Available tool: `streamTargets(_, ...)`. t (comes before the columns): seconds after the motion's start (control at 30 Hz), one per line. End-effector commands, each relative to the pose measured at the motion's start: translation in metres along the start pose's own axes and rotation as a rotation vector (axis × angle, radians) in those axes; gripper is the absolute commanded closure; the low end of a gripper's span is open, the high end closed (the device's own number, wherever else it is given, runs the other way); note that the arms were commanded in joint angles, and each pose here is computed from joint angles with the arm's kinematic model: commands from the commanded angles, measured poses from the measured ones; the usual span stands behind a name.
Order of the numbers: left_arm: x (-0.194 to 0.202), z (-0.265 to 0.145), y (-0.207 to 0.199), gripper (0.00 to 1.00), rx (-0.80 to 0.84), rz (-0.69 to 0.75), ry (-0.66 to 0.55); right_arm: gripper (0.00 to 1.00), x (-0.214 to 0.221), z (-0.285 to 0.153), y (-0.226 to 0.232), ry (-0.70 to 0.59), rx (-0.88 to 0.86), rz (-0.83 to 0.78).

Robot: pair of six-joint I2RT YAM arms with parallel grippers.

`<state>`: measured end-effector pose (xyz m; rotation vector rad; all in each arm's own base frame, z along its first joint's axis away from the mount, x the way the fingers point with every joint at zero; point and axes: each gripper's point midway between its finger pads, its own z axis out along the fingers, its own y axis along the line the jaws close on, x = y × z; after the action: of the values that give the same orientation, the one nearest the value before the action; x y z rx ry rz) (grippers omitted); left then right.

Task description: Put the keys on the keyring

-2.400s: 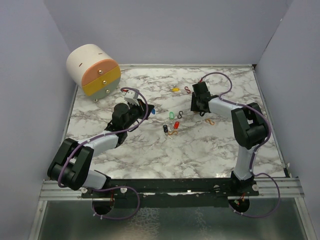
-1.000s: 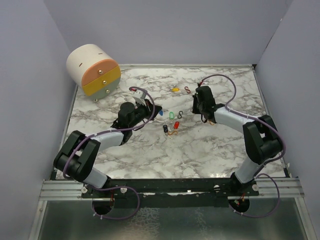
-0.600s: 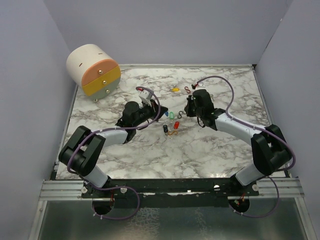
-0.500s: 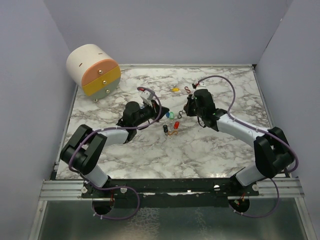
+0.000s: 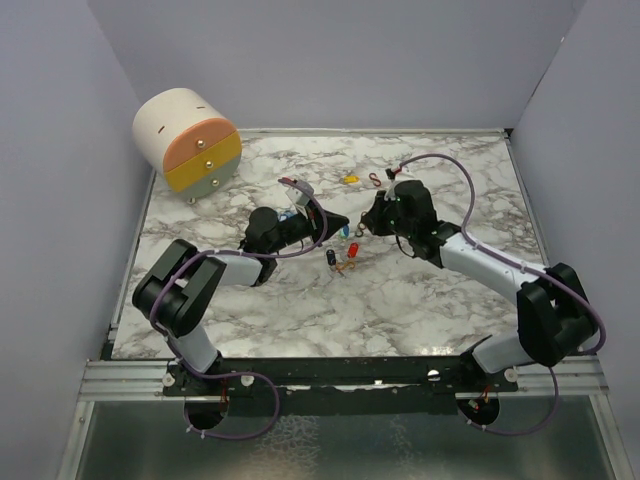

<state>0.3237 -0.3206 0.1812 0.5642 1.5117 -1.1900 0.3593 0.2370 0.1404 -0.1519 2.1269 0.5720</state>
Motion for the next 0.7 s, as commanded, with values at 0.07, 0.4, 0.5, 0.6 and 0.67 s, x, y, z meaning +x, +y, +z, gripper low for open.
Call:
streamTargets(0.07,-0.003,0.003,-0.015,1.0,0.103,0.04,-0.049,0.99,-0.012,-0.015,0.026,-0.034,-0.109,0.016)
streamTargets(0.4,0.004,0.005,-0.011,1.0,0.104,0.04,-0.045,0.99,-0.013,-0.024,0.032,-0.038,-0.128,0.017)
streamTargets(0.5,0.005,0.006,-0.011,1.0,0.11,0.037,-0.045,0.99,-0.012,-0.024,0.033,-0.035,-0.132,0.016)
streamTargets(0.6,0.006,0.007,-0.011,1.0,0.116,0.037,-0.044,0.99,-0.01,-0.023,0.035,-0.031,-0.137,0.017)
streamTargets(0.67,0.007,0.007,-0.011,1.0,0.117,0.035,-0.043,0.99,-0.01,-0.023,0.036,-0.03,-0.142,0.015)
